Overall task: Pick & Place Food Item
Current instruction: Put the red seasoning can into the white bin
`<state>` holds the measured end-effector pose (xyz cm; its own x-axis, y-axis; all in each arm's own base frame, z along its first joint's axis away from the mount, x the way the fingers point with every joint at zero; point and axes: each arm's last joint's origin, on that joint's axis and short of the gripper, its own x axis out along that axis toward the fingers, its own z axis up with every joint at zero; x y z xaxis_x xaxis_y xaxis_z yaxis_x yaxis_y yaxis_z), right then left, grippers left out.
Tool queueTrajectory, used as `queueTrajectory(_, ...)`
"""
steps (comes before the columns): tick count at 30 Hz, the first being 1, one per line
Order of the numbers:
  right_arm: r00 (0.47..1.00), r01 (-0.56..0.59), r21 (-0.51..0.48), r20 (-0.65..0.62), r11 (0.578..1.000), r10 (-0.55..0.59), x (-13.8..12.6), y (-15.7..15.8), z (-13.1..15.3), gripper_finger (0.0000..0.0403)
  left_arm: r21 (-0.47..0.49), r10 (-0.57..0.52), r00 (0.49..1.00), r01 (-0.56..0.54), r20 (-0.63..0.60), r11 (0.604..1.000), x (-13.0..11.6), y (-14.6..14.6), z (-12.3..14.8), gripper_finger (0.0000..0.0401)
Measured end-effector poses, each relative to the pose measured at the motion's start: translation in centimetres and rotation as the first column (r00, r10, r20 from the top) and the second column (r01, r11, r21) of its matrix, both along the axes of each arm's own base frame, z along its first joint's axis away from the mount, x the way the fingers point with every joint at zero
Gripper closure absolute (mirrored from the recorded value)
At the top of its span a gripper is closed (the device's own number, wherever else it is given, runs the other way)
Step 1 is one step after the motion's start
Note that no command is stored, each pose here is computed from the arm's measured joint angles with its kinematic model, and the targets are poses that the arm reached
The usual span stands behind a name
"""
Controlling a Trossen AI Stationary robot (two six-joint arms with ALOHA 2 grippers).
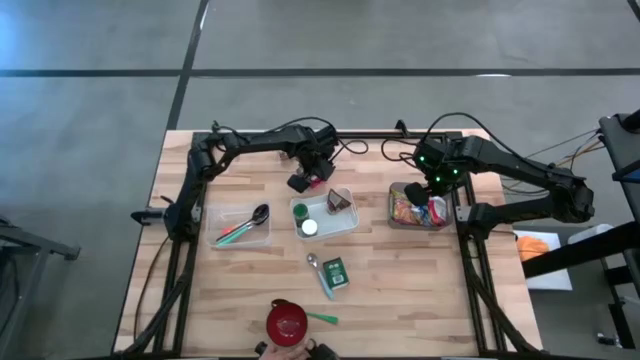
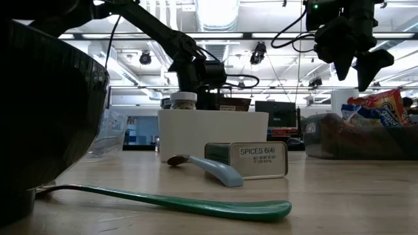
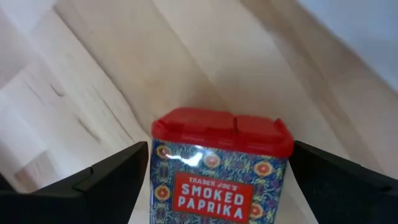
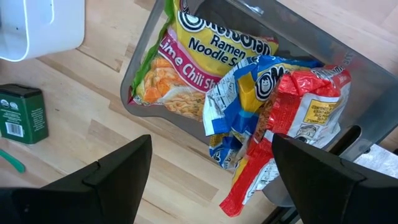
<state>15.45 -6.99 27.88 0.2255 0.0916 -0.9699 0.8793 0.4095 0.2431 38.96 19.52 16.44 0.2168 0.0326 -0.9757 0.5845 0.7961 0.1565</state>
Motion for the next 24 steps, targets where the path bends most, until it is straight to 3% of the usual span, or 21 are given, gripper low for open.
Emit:
queueTrajectory(15,1.000,0.000,-0.001,0.002,1.000,0.000,0.0,0.0,0.0,0.0074,0.016,0.013,1.000,-0.013,-0.003,1.000,0.0,0.1,0.1,0.0020)
queueTrajectory(19,1.000,0.000,-0.001,0.002,1.000,0.000,0.0,0.0,0.0,0.0073,0.008,0.024,0.999,-0.024,-0.033,1.000,-0.6,0.2,-0.7,0.0050)
queueTrajectory(24,1.000,0.000,-0.001,0.004,1.000,0.000,0.0,0.0,0.0,0.0074,0.008,0.072,0.996,-0.072,-0.045,0.997,-1.1,0.0,-1.4,0.0119)
